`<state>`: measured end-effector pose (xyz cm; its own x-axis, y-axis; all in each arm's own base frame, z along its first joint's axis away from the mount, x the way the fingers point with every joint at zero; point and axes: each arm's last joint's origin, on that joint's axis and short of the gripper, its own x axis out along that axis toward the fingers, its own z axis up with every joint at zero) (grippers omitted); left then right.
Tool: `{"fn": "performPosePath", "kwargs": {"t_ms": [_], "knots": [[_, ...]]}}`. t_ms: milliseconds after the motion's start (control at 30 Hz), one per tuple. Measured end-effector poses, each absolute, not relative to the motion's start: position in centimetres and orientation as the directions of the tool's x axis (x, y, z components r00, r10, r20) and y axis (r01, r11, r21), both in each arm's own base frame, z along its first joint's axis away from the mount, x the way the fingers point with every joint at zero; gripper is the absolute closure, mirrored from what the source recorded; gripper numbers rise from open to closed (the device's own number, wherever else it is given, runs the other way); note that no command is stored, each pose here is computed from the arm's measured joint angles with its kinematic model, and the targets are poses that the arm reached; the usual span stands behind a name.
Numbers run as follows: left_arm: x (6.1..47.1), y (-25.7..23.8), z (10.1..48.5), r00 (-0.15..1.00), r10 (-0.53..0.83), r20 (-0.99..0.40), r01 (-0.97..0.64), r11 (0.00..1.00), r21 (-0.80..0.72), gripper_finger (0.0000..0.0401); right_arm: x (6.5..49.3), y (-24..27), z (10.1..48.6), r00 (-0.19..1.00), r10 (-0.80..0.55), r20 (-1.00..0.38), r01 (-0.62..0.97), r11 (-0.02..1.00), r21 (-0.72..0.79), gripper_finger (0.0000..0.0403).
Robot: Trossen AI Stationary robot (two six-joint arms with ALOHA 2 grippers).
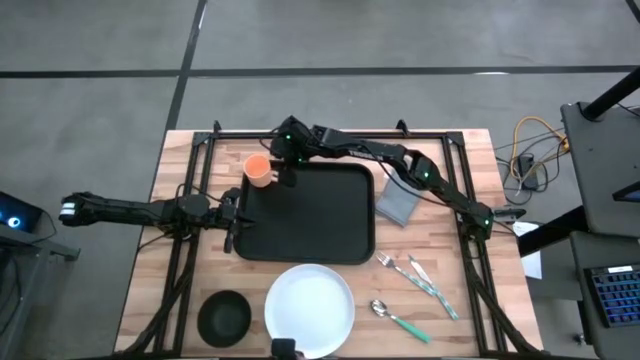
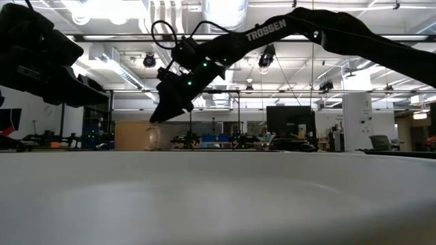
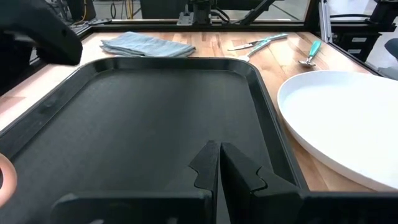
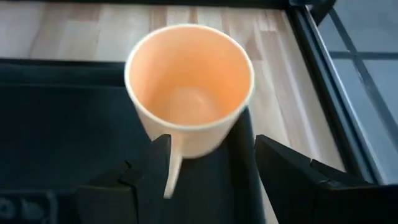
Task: Set up tray
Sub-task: Put the gray napkin on the right of the black tray
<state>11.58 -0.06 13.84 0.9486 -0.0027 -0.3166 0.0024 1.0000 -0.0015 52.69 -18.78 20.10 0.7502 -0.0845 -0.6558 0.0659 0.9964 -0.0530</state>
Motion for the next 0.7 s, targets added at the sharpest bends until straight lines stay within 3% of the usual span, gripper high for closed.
{"fn": "performPosePath", "kwargs": {"t_ms": [567, 700], "knots": [[11.6, -0.1, 13.8, 0.949, -0.003, -0.317, 0.002, 1.0, -0.001, 0.0401, 51.5, -17.6, 23.0, 0.715, -0.039, -0.698, 0.023, 0.999, -0.032, 0.0181], [11.6, -0.1, 13.8, 0.949, -0.003, -0.317, 0.002, 1.0, -0.002, 0.0401, 51.6, -16.6, 23.6, 0.734, 0.081, -0.675, -0.07, 0.997, 0.044, 0.0182]]}}
